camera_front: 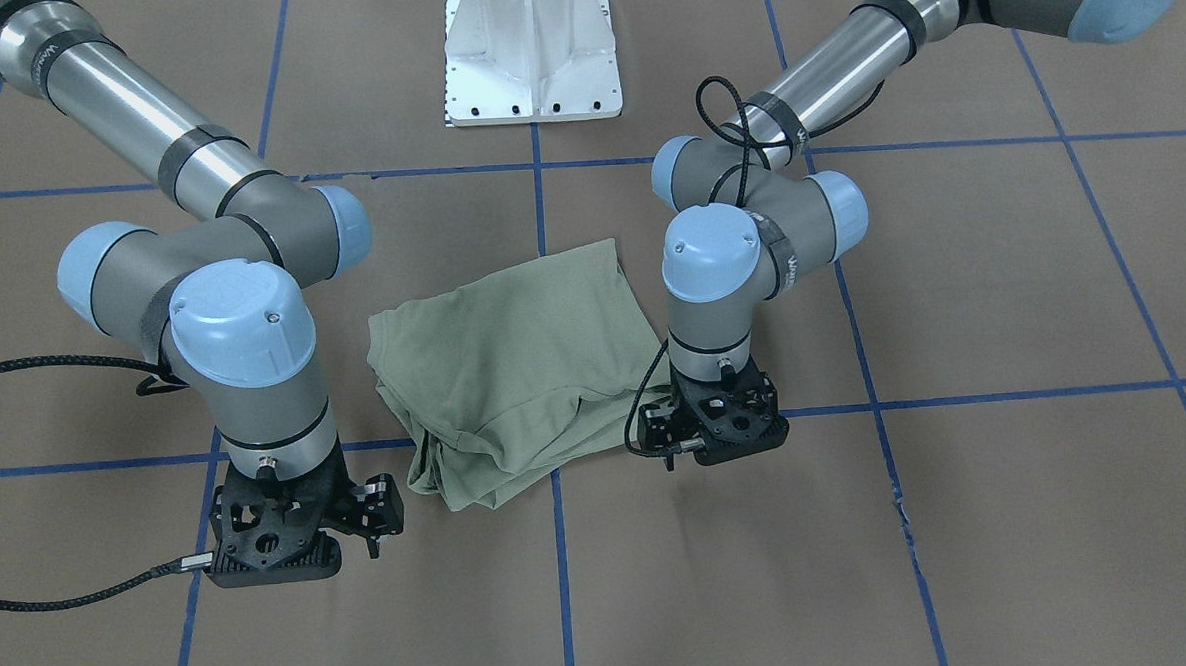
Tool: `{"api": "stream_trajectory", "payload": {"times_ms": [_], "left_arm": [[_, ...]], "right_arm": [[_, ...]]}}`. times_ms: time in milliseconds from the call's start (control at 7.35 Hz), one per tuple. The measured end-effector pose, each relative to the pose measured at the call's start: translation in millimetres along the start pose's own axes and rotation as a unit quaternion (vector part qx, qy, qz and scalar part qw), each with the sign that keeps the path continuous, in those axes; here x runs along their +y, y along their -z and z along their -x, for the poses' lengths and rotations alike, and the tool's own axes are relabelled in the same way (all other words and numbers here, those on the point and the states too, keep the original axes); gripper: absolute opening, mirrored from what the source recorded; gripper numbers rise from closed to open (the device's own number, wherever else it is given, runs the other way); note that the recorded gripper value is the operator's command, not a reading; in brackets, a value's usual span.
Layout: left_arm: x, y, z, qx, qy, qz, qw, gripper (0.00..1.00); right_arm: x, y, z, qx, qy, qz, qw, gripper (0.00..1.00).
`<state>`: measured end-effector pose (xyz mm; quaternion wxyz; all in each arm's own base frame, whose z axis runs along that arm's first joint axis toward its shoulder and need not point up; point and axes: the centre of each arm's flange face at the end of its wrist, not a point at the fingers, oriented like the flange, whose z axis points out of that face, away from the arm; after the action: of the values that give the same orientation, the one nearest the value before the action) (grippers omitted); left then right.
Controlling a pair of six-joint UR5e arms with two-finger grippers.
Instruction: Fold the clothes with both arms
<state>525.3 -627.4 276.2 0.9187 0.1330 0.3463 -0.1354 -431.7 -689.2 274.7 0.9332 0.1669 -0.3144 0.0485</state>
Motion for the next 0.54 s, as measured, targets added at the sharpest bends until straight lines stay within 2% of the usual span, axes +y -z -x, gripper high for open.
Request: {"api": "stream_trajectory", "payload": {"times_ms": [272,544], "left_arm": [[-38,27,21,0.024,-0.038,0.013,0.9989,1.00],[-66,68,82,0.064,-0.097,0.028,0.9928,1.00]], "right_arm": [[-2,0,-10,-0.018,0.000,0.030,0.9994,1.00],[-28,12,-65,-0.042,0.014,0.078,0.9960,1.00]]}}
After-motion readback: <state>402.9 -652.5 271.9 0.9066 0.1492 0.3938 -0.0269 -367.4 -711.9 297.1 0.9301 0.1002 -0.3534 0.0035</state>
